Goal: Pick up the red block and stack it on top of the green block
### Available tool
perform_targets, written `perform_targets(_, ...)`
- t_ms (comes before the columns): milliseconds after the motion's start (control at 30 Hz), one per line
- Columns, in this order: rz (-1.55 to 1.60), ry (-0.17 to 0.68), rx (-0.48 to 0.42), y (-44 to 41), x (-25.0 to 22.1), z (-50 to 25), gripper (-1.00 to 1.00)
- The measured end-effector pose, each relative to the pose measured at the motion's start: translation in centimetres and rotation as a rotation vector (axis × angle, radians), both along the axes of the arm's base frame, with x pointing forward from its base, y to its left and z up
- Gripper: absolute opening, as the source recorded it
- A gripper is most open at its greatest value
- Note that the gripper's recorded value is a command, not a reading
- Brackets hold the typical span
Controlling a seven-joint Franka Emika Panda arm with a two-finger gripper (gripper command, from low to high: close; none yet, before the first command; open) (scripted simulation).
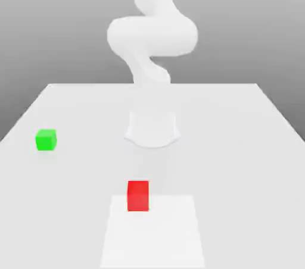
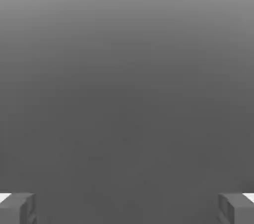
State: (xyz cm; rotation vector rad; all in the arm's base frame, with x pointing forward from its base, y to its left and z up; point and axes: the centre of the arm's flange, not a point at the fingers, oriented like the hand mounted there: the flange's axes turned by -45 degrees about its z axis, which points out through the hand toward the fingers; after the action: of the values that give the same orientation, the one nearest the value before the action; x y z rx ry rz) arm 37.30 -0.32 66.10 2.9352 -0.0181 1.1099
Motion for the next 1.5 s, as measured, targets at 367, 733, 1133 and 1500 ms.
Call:
perform_targets(367, 0.003, 0.413, -0.017, -2.1, 3.4, -27.5, 0.00)
perform_targets(733, 0.016, 0.721, 0.002, -3.0, -4.0, -49.7, 0.00)
perform_targets(1133, 0.015, 0.723, 0.002, -3.0, -4.1, -49.5, -1.00)
perform_targets(1500, -0.308, 0.705, 0.110, -11.5, -5.7, -43.7, -1.00)
